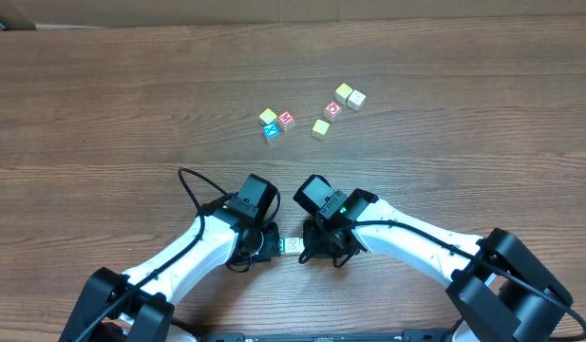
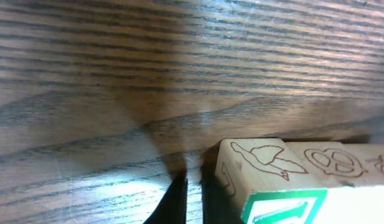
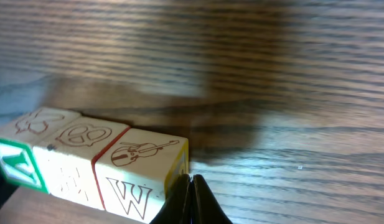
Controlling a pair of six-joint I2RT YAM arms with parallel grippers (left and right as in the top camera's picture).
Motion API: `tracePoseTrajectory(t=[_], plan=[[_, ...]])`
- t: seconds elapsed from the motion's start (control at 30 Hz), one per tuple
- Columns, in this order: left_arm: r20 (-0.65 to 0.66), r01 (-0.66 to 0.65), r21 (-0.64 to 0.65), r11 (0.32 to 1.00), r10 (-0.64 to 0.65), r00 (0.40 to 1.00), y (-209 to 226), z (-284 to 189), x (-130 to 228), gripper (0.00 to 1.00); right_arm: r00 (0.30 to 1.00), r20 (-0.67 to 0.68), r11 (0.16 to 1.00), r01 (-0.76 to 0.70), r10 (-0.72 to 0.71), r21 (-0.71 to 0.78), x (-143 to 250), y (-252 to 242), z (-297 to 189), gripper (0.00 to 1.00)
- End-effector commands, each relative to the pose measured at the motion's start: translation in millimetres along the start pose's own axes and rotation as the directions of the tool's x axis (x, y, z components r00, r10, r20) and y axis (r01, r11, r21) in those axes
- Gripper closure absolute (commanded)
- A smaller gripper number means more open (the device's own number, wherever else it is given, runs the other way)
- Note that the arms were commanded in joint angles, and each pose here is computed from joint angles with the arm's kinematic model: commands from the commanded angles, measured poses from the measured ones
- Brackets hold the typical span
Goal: Flip 3 blocks
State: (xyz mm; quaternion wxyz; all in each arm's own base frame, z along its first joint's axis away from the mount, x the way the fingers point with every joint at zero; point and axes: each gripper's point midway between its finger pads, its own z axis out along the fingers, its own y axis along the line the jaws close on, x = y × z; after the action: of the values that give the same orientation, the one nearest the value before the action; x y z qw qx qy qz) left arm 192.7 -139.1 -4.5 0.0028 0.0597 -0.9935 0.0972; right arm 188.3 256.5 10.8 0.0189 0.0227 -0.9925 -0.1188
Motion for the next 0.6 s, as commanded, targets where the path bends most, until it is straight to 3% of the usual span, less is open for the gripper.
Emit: tracePoseTrajectory(t=[0.0, 0.17, 0.3, 0.57], plan=[[-0.019, 0.013, -0.025, 1.000, -0.013, 1.000, 5, 4, 6, 0.91, 1.000, 0.022, 1.000, -0.009, 0.008, 0.010, 0, 1, 0, 0.96], [-0.020, 0.013, -0.026, 1.000, -0.014, 1.000, 5, 4, 6, 0.90, 1.000, 0.013, 0.999, -0.015, 0.015, 0.037, 0, -5, 8, 0.96], [-0.019, 0.014, -0.026, 1.000, -0.014, 1.000, 5, 4, 6, 0.81, 1.000, -0.019, 0.997, -0.017, 0.018, 0.071, 3, -12, 20, 0.96], [-0.027, 0.060, -0.052, 0.997, -0.061, 0.998, 14, 3, 7, 0.81, 1.000, -0.010, 0.997, -0.022, 0.022, 0.080, 0, -15, 22, 0.96]])
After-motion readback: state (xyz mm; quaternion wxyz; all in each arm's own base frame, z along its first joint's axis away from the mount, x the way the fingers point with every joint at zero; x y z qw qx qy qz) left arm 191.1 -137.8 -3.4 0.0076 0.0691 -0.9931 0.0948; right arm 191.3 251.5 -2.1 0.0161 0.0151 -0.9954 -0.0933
